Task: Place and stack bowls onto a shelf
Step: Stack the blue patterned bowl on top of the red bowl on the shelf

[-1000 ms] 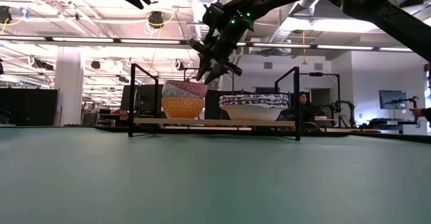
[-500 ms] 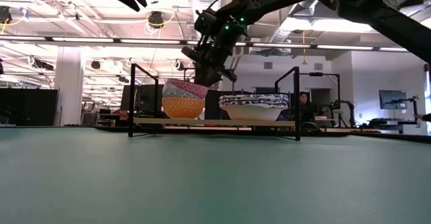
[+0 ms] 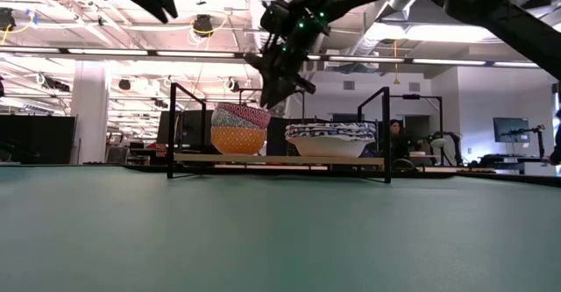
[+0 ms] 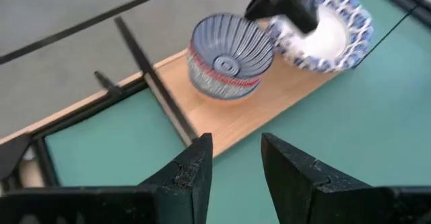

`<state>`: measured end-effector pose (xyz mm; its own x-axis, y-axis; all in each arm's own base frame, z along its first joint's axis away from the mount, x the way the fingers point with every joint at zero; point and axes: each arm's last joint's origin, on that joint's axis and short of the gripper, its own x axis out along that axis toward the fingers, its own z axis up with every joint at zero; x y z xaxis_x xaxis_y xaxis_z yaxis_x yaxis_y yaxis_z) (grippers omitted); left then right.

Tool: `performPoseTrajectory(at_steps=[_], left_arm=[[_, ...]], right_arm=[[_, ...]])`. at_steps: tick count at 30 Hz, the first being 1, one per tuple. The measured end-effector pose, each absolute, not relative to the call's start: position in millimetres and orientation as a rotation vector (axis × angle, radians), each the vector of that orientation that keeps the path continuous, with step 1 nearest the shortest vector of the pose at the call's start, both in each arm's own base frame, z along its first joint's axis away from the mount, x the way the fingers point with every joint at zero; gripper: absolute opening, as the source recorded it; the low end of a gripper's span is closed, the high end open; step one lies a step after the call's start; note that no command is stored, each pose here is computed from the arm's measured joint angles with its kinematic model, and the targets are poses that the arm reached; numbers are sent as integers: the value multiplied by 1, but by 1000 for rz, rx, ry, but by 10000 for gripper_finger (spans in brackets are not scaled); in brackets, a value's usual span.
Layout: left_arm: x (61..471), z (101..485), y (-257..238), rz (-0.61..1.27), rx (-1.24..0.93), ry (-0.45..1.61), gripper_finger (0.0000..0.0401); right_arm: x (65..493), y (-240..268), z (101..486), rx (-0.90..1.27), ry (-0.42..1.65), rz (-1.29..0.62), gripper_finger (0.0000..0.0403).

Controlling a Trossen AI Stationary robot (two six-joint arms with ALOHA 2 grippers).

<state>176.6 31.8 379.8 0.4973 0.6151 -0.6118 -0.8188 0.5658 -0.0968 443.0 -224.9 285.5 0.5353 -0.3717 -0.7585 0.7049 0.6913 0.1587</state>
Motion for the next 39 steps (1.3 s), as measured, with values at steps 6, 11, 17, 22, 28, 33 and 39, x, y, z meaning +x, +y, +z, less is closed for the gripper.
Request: performPoseTrajectory(at_steps=[6,11,17,22,28,33,39], left_arm=[[170,361,21,850,-442,649,112],[162,340,7,802,-518,678,112],[156,333,-8,697,-587,715,112],[153,328,-24,507,-607,869,112],[150,291,-47,422,-630,1013,112],[148,252,-64,397,-737,1081,112],[142,231,-83,354,-820,1106,112]], right_arm=[[439,-237,271,474,783,-707,107],[439,-236,258,458,815,-695,107],[440,-227,261,446,839,-663,107],[435,-217,284,418,805,-631,107],[439,-203,308,348,709,-514,107],[464,-182,307,282,605,-350,107],[485,-172,282,238,594,-312,107]])
